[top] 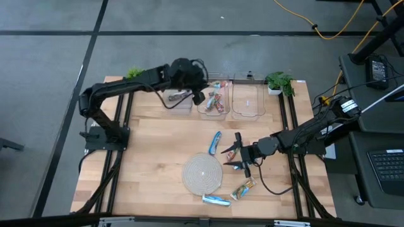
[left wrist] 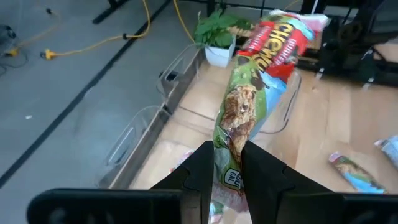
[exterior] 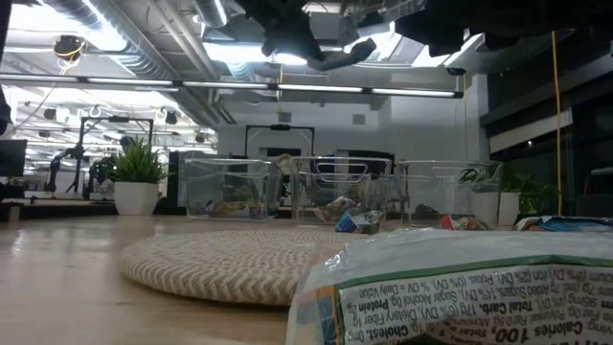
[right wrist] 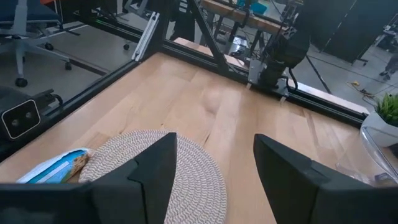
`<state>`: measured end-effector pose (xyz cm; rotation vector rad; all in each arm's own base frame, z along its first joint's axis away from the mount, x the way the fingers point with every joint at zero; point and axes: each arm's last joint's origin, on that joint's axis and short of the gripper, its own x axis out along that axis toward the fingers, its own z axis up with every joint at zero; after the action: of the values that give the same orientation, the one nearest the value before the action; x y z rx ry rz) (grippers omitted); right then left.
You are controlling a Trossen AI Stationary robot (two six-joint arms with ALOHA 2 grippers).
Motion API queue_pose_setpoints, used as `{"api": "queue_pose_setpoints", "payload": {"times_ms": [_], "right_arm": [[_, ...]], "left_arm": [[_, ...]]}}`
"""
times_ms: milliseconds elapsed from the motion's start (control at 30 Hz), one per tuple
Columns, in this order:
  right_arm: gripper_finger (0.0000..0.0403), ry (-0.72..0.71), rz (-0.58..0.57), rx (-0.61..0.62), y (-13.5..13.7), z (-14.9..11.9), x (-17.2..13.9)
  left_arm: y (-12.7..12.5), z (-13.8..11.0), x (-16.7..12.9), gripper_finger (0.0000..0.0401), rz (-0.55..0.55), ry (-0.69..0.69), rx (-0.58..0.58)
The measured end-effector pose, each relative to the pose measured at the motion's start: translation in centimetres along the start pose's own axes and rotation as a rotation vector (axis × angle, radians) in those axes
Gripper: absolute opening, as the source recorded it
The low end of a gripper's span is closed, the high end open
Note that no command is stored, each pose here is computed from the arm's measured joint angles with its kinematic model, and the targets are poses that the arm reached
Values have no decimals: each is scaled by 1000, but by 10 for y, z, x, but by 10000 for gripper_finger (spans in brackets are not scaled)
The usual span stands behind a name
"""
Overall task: Pick and place Granola Bars by type
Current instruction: Put the red granola bar into the center transparent bin
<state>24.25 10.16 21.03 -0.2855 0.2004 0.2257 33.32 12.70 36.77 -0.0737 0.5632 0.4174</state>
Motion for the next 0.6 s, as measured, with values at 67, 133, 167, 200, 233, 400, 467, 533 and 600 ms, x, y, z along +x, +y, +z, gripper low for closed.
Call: {"api": "queue_pose_setpoints", "payload": {"times_ms": [67,133,167,200,233,400,467,533,600], "right_arm": [[216,0,0,0,0,0,0],[216,0,0,-1,0,0,0],[216,0,0,-1,0,0,0],[216,1,0,-1,0,0,0],[216,1,0,-1,0,0,0],[216,1,0,-4,0,0,0],[216,4,1,-5,0,0,0],[216,8,2,-6,0,-1,0],[216,12,3,-7,0,-1,0]], "left_arm": [[4,6,1,65,-5,37,-14],[6,12,5,65,-5,70,-19],[7,14,8,65,-3,85,-20],[8,15,11,65,-1,102,-21],[9,15,15,65,1,118,-20],[15,7,47,65,-13,192,-17],[18,2,60,65,-16,215,-22],[22,-4,71,65,-26,248,-31],[25,-9,81,65,-35,271,-38]]}}
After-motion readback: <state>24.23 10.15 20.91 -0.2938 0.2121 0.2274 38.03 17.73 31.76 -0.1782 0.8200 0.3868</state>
